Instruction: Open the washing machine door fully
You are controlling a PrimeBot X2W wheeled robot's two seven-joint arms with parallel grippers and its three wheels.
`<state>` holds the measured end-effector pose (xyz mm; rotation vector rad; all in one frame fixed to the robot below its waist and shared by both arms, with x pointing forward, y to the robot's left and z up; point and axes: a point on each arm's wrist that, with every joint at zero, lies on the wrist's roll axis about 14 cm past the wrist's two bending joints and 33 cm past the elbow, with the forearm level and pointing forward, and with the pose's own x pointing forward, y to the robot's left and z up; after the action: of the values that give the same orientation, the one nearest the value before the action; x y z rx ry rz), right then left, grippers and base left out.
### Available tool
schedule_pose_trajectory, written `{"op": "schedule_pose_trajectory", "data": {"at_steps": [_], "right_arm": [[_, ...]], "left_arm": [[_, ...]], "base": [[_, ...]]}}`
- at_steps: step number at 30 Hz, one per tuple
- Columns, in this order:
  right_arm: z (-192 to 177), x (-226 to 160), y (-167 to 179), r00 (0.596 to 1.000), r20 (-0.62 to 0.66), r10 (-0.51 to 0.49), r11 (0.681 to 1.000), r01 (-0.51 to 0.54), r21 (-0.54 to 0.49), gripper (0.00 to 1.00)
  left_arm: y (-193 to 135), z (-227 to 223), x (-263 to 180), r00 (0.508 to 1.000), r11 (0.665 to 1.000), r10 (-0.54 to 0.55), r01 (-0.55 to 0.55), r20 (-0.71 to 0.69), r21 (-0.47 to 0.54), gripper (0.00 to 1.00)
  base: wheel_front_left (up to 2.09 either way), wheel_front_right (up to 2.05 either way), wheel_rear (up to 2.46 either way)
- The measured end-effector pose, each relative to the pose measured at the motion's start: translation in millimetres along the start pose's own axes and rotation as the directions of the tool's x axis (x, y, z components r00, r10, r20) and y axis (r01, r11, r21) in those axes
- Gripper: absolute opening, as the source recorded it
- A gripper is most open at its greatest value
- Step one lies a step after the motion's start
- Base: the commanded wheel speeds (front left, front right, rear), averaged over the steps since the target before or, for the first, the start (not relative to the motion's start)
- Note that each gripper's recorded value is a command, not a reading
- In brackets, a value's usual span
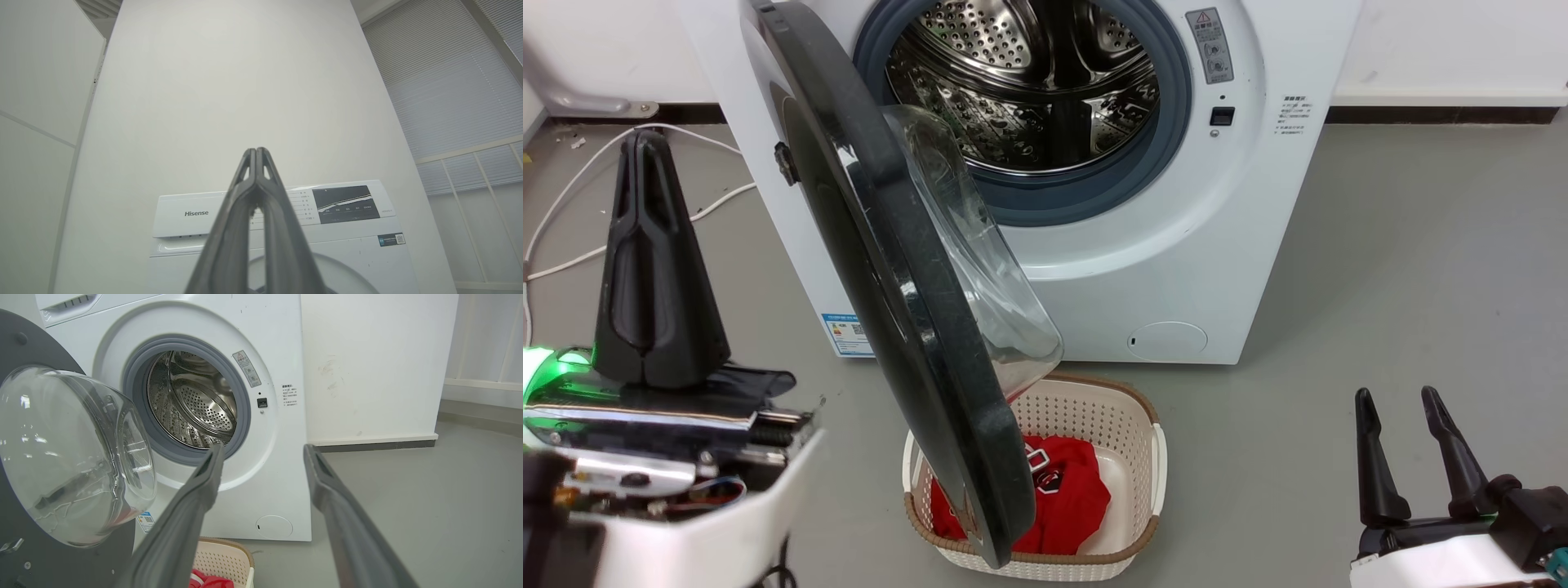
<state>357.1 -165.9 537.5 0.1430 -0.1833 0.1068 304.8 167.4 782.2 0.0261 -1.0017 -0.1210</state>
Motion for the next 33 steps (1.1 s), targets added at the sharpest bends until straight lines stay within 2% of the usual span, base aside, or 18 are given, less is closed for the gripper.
{"op": "schedule_pose_trajectory", "data": {"at_steps": [3, 5, 9, 14, 19, 23, 28, 33], "right_arm": [[-1, -1, -2, 1.000, -0.003, -0.007, 1.000, 0.007, 0.010, 1.00], [-3, -2, -3, 1.000, -0.008, -0.013, 1.000, 0.013, 0.013, 1.00], [-4, -3, -4, 1.000, -0.014, -0.018, 1.000, 0.018, 0.018, 1.00], [-6, -5, -4, 1.000, -0.020, -0.020, 0.999, 0.021, 0.029, 1.00], [-10, -7, -4, 0.999, -0.031, -0.021, 0.999, 0.022, 0.038, 1.00], [-13, -8, -1, 0.999, -0.040, -0.015, 0.999, 0.017, 0.048, 1.00], [-17, -7, 3, 0.999, -0.053, -0.002, 0.998, 0.006, 0.062, 1.00], [-23, -8, 6, 0.998, -0.071, 0.003, 0.997, 0.002, 0.083, 1.00]], "left_arm": [[-20, 23, 9, 0.995, 0.997, -0.057, 0.060, 0.087, -0.040, 0.00], [-39, 27, 9, 0.989, 0.988, -0.102, 0.113, 0.103, -0.101, 0.00], [-80, 19, -3, 0.977, 0.947, -0.200, 0.210, 0.067, -0.244, 0.00], [-119, -17, -38, 0.949, 0.878, -0.301, 0.237, -0.093, -0.415, 0.00], [-143, -61, -86, 0.861, 0.835, -0.373, 0.149, -0.346, -0.529, 0.00], [-146, -88, -117, 0.775, 0.846, -0.380, 0.071, -0.505, -0.528, 0.00], [-133, -104, -128, 0.749, 0.885, -0.321, 0.020, -0.579, -0.465, 0.00], [-128, -119, -129, 0.735, 0.900, -0.291, -0.006, -0.613, -0.436, 0.00]], "base": [[0.00, 0.00, 0.00], [0.00, 0.00, 0.00], [0.00, 0.00, 0.00], [0.00, 0.00, 0.00], [0.00, 0.00, 0.00], [0.00, 0.00, 0.00], [0.00, 0.00, 0.00], [0.00, 0.00, 0.00]]}}
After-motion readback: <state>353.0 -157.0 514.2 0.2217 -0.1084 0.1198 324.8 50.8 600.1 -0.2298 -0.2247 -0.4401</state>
